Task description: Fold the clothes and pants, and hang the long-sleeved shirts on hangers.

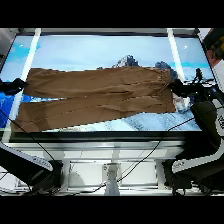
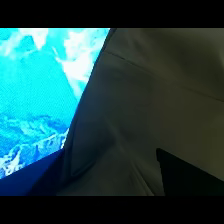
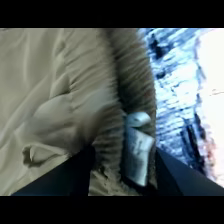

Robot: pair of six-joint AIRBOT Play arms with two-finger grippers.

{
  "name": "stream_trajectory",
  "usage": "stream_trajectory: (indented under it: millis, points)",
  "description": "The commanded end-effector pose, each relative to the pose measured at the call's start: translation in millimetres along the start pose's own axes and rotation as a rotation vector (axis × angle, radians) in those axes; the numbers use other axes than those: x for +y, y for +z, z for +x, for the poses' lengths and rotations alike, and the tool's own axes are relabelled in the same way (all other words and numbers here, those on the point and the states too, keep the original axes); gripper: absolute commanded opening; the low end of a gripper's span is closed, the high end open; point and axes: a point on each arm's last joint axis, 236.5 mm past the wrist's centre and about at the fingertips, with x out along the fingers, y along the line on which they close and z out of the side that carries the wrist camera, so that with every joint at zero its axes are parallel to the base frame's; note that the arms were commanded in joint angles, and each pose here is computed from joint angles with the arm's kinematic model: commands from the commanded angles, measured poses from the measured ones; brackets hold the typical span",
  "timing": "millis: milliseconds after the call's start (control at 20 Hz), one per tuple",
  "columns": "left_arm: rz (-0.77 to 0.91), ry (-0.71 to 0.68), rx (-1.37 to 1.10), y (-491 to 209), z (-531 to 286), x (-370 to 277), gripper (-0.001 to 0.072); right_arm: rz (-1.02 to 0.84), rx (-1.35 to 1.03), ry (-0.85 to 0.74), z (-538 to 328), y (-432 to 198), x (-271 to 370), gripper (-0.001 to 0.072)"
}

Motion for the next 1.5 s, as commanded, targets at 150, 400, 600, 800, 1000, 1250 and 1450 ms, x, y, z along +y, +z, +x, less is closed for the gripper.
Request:
stream_trajectory:
  millis: [150, 400, 600, 800, 1000, 1250, 1450]
  points:
    - [-0.016, -0.052, 0.088, -20.7, -15.6, -3.9, 0.0676, -0.038, 0.029, 0.032, -14.4, -1.9, 17.9, 0.0438]
    - [0.006, -0.031, 0.020, -1.0, -76.4, 1.3, 0.0674, -0.176, -0.006, -0.038, -53.6, 15.8, 30.2, 0.0438]
    - [0.132, 0.007, -0.018, 8.7, -131.9, -7.7, 0.0549, -0.282, 0.039, -0.154, -82.3, 6.1, 18.7, 0.0437]
    - [0.052, 0.004, 0.138, -28.3, -148.3, -15.6, 0.0514, -0.300, 0.163, -0.206, -91.0, -21.1, 4.7, 0.0437]
    - [-0.225, 0.131, 0.435, -97.9, -162.1, 5.1, 0.0696, -0.296, 0.230, -0.202, -93.9, -36.6, 3.6, 0.0437]
    - [-0.399, 0.234, 0.648, -157.6, -169.8, 17.7, 0.0694, -0.304, 0.247, -0.218, -95.6, -39.6, -0.7, 0.0437]
    - [-0.553, 0.422, 0.797, -211.4, -172.5, 46.0, 0.0622, -0.312, 0.251, -0.236, -96.7, -39.5, -5.0, 0.0437]
